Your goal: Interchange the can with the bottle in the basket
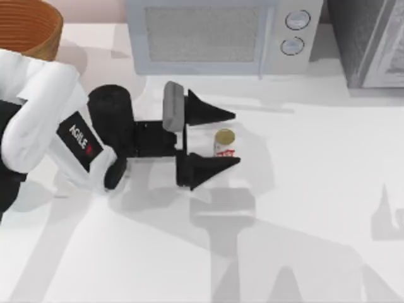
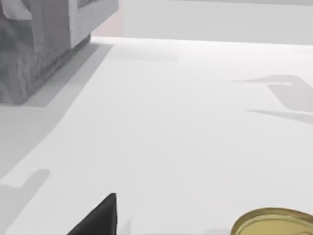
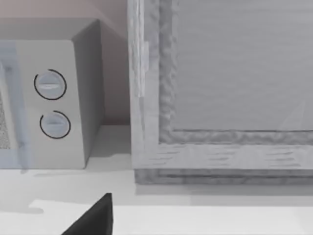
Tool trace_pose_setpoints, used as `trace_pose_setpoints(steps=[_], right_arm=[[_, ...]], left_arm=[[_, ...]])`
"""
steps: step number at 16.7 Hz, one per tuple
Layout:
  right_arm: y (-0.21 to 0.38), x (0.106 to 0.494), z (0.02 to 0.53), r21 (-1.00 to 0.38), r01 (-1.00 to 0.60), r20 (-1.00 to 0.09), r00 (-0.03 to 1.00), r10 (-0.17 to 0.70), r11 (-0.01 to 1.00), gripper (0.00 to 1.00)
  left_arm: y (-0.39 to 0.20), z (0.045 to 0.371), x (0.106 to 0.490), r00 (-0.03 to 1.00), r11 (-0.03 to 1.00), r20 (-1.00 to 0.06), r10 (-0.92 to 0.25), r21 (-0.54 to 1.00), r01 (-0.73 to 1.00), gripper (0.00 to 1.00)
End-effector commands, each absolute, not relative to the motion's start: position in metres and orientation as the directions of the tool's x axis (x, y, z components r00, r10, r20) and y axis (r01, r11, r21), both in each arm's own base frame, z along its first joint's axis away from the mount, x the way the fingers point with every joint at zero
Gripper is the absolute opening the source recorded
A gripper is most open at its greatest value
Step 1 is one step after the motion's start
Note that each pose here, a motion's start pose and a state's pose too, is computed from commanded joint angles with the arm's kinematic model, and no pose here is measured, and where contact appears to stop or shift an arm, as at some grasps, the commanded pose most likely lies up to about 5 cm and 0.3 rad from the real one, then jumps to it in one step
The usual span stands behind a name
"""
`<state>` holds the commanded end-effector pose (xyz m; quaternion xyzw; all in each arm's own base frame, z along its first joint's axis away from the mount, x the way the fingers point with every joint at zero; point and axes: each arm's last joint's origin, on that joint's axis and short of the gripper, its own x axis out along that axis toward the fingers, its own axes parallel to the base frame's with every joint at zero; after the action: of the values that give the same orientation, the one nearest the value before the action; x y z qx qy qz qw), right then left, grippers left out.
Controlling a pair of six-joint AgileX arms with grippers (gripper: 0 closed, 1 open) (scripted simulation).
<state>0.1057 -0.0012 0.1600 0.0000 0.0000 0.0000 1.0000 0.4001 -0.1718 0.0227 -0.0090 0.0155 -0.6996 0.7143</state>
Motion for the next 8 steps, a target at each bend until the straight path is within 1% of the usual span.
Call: trace_pose_setpoints(steps=[2, 4, 6, 8], right_arm=[[-0.001, 0.106, 0.160, 0.000, 0.000, 0.000, 1.000, 0.000, 1.000, 1.00], [-0.001, 0.106, 0.160, 0.000, 0.000, 0.000, 1.000, 0.000, 1.000, 1.00], [-0.001, 0.106, 0.160, 0.000, 0.000, 0.000, 1.000, 0.000, 1.000, 1.00], [-0.001, 0.106, 0.160, 0.000, 0.000, 0.000, 1.000, 0.000, 1.000, 1.00]], left_arm=[[-0.159, 0.037, 0.399, 0.095, 0.097, -0.028, -0.995, -0.083, 0.992, 1.00], [-0.143, 0.062, 0.396, 0.195, 0.199, -0.049, -0.980, -0.116, 0.973, 1.00], [-0.125, 0.097, 0.388, 0.310, 0.316, -0.066, -0.948, -0.126, 0.940, 1.00], [-0.104, 0.139, 0.372, 0.435, 0.442, -0.077, -0.897, -0.114, 0.890, 1.00]])
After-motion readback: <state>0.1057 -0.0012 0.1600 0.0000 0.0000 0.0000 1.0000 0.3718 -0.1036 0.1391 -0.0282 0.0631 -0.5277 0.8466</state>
